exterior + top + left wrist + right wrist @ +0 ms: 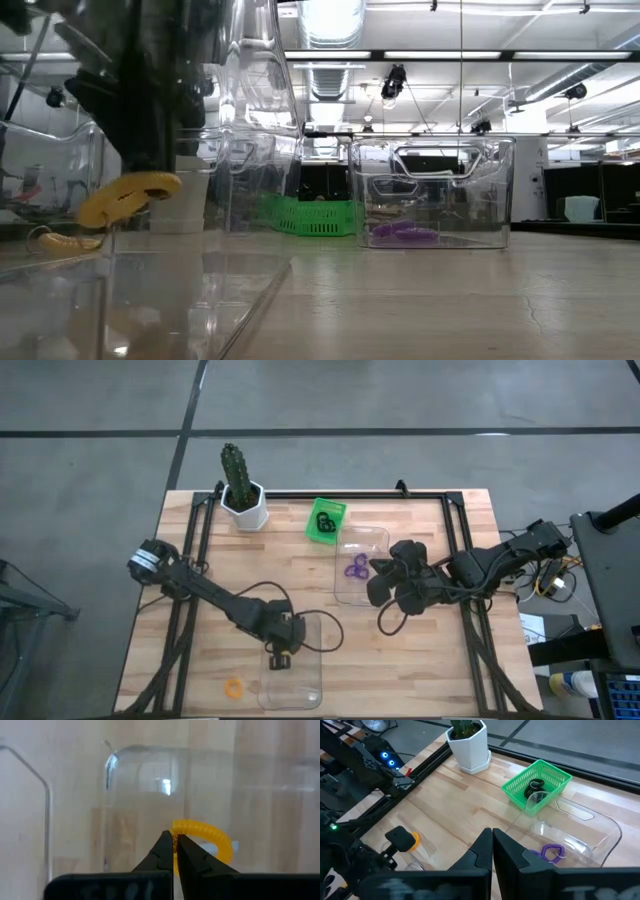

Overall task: Sort spring keychains
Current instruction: Put the top yellow spring keychain into the bottom transparent bin

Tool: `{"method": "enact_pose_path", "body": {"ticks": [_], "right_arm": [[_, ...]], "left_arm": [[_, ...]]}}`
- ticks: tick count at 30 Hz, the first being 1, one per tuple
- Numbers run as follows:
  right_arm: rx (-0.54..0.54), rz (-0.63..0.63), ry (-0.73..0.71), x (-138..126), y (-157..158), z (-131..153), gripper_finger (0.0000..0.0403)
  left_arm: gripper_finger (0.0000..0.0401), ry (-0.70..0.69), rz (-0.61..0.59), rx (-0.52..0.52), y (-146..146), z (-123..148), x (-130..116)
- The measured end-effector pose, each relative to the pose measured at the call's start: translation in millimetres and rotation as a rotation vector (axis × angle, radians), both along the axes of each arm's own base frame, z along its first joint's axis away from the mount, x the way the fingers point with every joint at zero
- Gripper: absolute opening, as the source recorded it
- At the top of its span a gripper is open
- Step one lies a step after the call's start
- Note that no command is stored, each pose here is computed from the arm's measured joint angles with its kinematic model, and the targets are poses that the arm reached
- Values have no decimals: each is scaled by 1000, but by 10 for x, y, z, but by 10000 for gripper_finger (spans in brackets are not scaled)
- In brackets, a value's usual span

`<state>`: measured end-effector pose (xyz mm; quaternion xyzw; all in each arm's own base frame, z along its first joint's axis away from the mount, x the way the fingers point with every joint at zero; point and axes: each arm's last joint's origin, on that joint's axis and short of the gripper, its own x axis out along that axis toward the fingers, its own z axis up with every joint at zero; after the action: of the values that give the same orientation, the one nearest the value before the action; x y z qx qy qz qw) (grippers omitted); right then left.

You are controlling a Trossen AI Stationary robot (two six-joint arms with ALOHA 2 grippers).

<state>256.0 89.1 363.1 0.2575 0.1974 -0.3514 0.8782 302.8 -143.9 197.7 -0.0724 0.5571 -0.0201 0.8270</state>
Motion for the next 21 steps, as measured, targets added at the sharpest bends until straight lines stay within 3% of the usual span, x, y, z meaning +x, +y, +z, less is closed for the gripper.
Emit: {"method": "enact_pose_path", "body": {"ticks": [4,13,21], "right_arm": [[1,1,-5,4,2,2,9],[8,1,-16,12,5,10,8],[7,2,-16,12,6,9,8]], "left_arm": [[24,-20,-10,-40,-20,14,24],[118,-33,-4,-67,-5,90,4],[130,-99,49,-116,98,499,-205]]}}
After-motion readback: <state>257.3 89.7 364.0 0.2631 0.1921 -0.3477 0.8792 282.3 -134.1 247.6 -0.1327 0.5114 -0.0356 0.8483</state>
